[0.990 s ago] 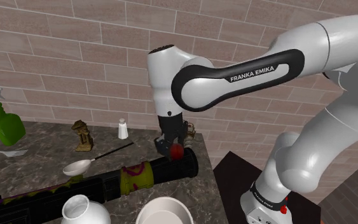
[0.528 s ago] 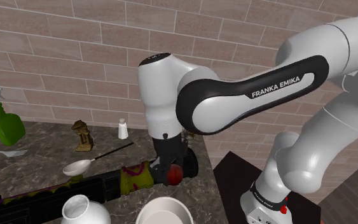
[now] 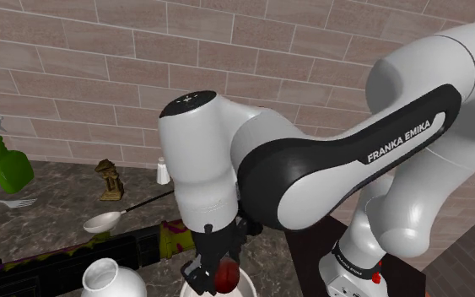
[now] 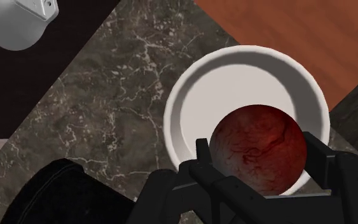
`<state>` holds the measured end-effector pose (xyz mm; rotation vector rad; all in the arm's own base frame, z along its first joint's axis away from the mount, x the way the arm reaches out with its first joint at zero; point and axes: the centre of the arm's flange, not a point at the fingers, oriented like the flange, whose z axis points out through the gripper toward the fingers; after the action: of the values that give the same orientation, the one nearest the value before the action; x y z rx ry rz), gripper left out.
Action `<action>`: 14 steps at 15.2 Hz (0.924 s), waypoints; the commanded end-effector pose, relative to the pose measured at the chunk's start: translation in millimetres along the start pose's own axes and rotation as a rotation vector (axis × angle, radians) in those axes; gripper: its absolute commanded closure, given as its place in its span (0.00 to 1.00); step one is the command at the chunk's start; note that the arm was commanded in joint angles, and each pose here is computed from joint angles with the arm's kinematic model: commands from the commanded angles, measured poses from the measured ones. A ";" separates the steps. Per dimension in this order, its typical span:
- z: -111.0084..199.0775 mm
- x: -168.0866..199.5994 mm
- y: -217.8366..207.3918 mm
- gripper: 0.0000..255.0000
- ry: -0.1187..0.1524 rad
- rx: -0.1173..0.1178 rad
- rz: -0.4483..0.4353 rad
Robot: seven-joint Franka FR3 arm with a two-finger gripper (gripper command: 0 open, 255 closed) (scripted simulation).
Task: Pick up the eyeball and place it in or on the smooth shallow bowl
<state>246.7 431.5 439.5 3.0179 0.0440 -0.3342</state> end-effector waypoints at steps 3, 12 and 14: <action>18.8 2.4 -4.8 1.00 0.000 0.000 0.001; 62.7 12.4 -9.4 1.00 0.000 0.000 0.001; 62.7 12.3 -9.4 1.00 0.000 0.000 0.001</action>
<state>244.9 434.0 376.0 3.0177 0.0422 -0.3349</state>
